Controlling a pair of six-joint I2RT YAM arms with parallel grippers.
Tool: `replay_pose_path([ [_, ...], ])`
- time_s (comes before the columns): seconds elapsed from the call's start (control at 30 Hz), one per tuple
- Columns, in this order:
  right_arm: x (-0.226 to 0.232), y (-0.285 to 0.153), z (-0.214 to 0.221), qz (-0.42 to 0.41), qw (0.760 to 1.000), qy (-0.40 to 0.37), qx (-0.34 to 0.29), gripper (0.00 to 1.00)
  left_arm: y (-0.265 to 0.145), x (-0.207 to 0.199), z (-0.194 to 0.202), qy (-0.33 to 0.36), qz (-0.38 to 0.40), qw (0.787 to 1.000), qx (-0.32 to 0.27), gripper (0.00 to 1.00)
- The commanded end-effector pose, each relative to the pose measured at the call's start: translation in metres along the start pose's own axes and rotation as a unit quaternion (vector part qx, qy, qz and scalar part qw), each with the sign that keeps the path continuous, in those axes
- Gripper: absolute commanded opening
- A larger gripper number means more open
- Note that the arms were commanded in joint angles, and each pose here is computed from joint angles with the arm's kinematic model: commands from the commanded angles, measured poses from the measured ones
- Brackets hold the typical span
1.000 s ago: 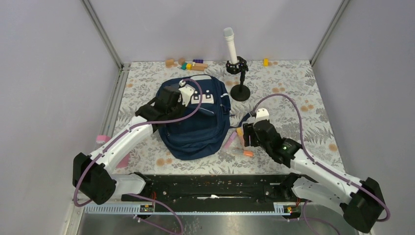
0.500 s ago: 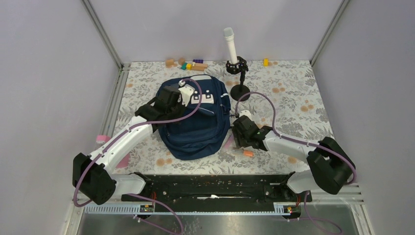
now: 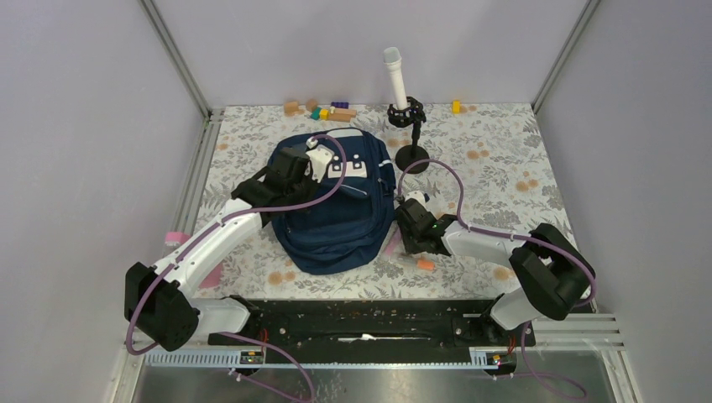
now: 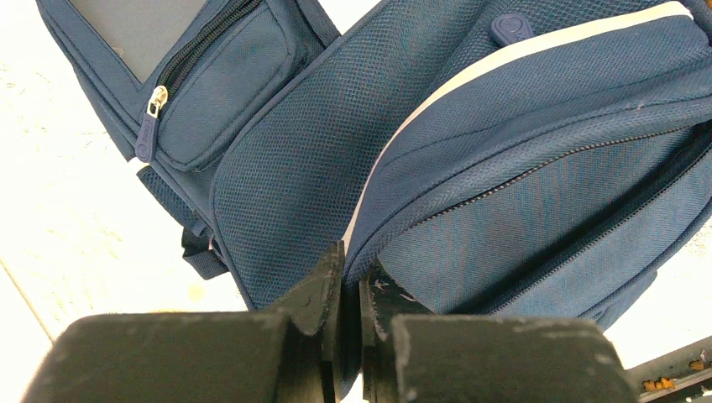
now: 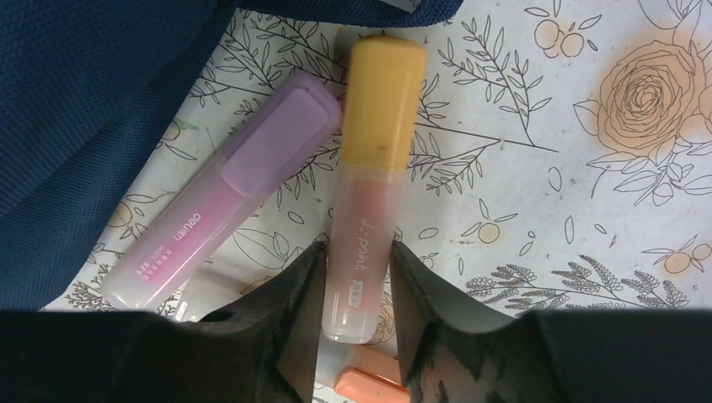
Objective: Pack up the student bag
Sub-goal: Pick up the stationery from the center of the board.
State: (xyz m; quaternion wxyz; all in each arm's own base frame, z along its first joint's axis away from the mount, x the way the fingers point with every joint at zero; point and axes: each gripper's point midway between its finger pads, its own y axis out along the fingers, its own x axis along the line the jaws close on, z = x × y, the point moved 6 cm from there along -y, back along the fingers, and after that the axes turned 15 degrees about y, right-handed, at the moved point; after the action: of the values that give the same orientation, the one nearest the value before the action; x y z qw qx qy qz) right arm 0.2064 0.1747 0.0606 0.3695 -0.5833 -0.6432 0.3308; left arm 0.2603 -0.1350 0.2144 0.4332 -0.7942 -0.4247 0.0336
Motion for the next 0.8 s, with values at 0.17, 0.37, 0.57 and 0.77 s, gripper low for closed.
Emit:
replay_pose_path([
  [0.17,0.001,-0.01,-0.02,0.023,0.999,0.016,-0.046,0.05,-0.022,0.015,-0.017,-0.028,-0.03,0.998,-0.037,0.0],
  [0.37,0.005,-0.045,-0.035,-0.016,0.997,0.029,-0.07,0.0,-0.024,0.016,-0.018,-0.035,-0.027,0.998,-0.042,0.0],
  [0.57,0.033,-0.087,-0.026,-0.166,0.984,-0.023,-0.065,0.0,-0.025,0.015,-0.019,-0.036,-0.02,0.998,-0.047,0.0],
  [0.77,0.071,-0.12,-0.02,-0.297,0.928,-0.201,-0.101,0.0,-0.027,0.014,-0.021,-0.033,-0.014,0.998,-0.054,0.0],
])
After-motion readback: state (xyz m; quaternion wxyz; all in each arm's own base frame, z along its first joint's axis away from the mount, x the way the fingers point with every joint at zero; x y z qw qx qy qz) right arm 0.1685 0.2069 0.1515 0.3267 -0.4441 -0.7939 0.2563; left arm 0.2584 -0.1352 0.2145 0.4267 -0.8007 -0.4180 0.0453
